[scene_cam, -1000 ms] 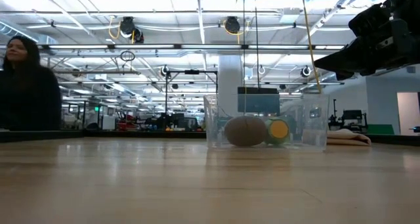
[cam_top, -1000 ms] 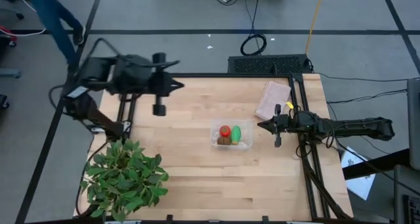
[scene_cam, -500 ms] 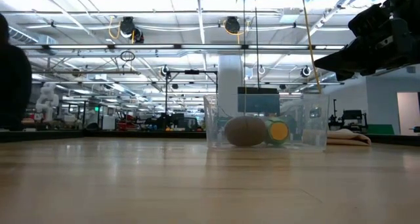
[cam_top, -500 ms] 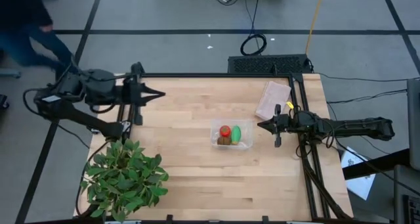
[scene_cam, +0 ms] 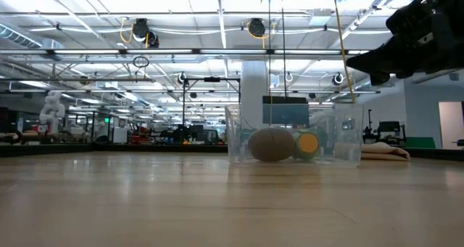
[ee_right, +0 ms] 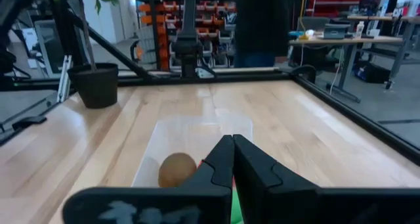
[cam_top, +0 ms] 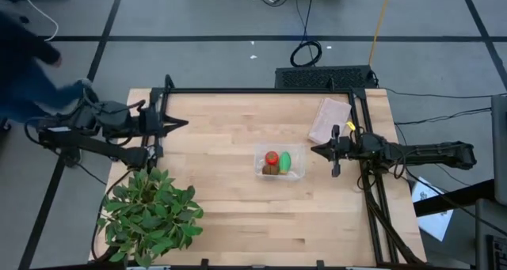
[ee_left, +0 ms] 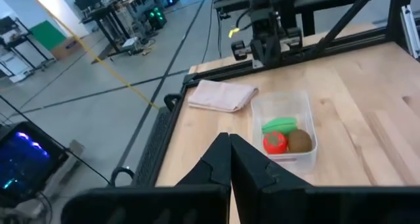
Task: Pick and placing Produce into tupperware
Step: Return to Home Position
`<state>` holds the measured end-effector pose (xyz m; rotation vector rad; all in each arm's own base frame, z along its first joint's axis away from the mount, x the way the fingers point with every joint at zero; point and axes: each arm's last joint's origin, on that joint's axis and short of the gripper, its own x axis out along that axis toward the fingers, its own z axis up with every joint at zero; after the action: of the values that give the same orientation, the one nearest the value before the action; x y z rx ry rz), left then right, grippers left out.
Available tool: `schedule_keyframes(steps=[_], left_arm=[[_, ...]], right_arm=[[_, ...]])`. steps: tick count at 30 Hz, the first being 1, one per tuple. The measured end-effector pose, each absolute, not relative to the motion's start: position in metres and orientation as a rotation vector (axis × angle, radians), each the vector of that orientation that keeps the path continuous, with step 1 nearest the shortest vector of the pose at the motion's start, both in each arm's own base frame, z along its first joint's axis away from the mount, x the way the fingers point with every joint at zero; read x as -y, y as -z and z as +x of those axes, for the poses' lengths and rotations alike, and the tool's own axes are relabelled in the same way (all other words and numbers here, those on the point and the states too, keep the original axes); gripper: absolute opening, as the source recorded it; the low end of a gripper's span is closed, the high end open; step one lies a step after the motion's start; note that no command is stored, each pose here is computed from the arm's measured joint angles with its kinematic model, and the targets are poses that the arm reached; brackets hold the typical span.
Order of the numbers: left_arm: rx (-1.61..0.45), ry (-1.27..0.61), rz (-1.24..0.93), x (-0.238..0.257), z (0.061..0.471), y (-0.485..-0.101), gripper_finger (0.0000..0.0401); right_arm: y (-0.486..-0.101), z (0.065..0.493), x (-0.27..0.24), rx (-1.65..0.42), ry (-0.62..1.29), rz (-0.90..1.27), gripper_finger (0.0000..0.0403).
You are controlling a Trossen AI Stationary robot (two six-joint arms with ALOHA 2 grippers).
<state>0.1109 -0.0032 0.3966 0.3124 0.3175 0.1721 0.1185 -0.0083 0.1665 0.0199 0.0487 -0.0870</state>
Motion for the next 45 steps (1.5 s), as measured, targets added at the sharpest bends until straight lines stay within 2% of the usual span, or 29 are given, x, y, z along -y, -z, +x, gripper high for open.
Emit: schedule_keyframes(steps=[8,15,19,23,35,40,45], left_arm=[[-0.197,-0.186,0.257,-0.001,0.074,-0.354,0.0000],[-0.167,-0.172,0.196,-0.002,0.060,-0.321,0.0000],[-0.163,-0.162,0.152,-0.001,0.063,-0.306,0.0000],[-0.113,-0.072,0.119,0.003,0.076,-0.289,0.0000],[-0.013,0.092,0.155,0.011,0.109,-0.213,0.0000],[0.049,0.139,0.175,0.013,0.111,-0.201,0.0000],[0.028,0.140,0.199,0.013,0.111,-0.198,0.0000]], right_arm=[[-0.171,0.119,0.007,-0.006,0.058,0.041,0.0000],[-0.171,0.119,0.007,-0.001,0.033,0.064,0.0000],[-0.171,0.119,0.007,0.000,0.033,0.067,0.0000],[-0.172,0.119,0.007,0.006,0.033,0.066,0.0000],[-0.172,0.119,0.007,0.012,0.028,0.065,0.0000],[-0.176,0.119,0.006,0.048,0.001,0.069,0.0000],[-0.176,0.119,0.006,0.050,0.001,0.071,0.0000]])
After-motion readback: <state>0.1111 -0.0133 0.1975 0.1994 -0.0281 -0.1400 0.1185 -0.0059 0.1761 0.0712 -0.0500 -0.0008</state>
